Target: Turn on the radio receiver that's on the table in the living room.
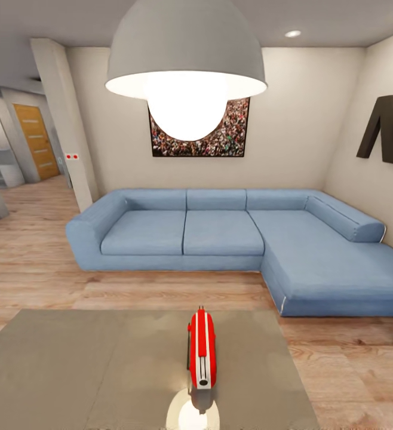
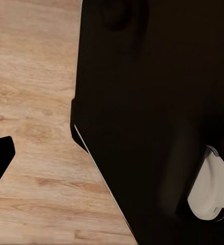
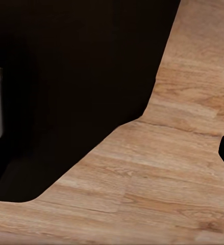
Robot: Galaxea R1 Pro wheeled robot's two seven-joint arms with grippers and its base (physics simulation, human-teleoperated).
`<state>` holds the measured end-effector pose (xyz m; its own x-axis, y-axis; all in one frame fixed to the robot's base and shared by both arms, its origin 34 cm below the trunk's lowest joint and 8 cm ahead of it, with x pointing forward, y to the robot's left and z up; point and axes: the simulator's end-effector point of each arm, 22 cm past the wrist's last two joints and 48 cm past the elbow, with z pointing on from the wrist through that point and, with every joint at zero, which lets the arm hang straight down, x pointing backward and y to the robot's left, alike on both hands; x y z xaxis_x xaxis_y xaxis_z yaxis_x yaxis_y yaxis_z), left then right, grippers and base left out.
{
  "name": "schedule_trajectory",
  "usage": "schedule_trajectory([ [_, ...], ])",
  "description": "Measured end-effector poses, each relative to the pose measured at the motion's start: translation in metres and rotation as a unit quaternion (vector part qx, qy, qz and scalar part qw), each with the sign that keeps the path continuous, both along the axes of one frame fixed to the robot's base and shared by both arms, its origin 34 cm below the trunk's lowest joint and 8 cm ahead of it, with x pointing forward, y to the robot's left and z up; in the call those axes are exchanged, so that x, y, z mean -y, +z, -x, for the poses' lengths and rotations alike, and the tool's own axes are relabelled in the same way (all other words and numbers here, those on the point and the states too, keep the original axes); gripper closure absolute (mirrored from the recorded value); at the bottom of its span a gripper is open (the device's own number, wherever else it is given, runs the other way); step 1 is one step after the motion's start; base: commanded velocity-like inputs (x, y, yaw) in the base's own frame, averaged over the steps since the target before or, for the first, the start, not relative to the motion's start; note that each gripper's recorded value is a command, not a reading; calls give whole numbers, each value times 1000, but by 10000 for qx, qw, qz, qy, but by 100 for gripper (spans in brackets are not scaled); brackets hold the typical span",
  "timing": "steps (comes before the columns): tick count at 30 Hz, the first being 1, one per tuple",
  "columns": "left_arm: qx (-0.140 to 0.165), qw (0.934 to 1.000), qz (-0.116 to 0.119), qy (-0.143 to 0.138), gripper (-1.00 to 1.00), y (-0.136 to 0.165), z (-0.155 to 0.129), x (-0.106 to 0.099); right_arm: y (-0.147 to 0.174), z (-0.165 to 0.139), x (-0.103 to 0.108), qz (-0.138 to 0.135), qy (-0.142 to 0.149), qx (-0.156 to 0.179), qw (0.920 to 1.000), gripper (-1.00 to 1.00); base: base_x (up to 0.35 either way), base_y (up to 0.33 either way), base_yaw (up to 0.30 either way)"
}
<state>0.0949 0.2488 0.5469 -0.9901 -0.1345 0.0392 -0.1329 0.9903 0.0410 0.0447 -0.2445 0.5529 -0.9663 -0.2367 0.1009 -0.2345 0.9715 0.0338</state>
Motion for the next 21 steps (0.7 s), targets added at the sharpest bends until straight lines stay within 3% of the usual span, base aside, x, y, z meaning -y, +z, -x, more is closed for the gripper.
schedule_trajectory([
  [21,-172,9999,8,-2,-100,2,13,1,3,13,0,-12,47,-167,9998,-100,0,0,0],
])
